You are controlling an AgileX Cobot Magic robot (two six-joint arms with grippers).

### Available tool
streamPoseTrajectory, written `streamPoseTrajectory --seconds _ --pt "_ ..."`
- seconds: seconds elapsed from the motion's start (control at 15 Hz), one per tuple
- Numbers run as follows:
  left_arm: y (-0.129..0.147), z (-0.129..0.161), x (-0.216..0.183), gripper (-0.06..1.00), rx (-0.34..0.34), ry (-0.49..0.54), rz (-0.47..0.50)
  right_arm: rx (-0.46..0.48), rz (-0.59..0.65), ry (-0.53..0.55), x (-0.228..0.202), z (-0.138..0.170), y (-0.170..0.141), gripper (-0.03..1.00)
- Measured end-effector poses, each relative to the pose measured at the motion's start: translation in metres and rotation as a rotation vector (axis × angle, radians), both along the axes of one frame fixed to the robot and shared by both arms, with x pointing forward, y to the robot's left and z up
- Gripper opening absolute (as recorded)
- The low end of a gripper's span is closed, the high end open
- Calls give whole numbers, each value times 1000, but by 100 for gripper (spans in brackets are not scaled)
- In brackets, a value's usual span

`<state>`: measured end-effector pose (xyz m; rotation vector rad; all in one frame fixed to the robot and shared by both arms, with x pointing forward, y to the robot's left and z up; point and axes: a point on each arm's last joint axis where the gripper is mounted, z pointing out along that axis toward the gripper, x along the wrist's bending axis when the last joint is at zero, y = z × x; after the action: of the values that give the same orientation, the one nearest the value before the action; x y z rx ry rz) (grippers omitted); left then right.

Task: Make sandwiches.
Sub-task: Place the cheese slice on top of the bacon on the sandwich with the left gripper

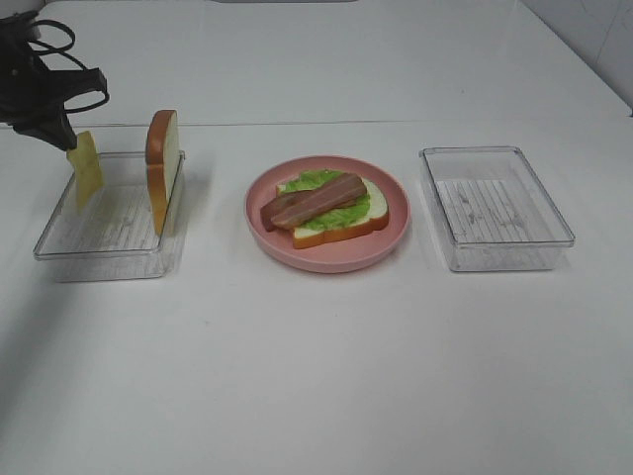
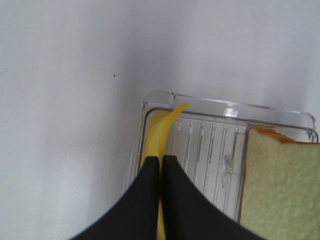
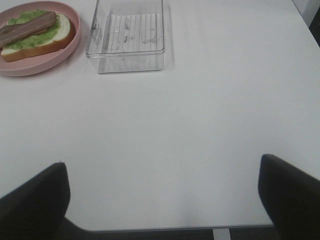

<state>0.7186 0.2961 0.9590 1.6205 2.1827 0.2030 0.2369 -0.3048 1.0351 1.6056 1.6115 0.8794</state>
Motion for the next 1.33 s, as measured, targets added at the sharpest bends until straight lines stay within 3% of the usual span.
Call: streamPoseTrajectory --seconds 0.33,0.93,1.13,1.33 --pt "-1 13 -3 0 -5 -14 -1 0 0 0 0 0 0 98" --pt "-5 92 -25 0 -36 -139 -8 0 0 0 0 0 0 98" --pt "-20 116 -30 0 -41 -177 -54 0 0 0 0 0 0 98" --pt "-70 139 -35 0 -61 -224 -170 0 0 0 0 0 0 98"
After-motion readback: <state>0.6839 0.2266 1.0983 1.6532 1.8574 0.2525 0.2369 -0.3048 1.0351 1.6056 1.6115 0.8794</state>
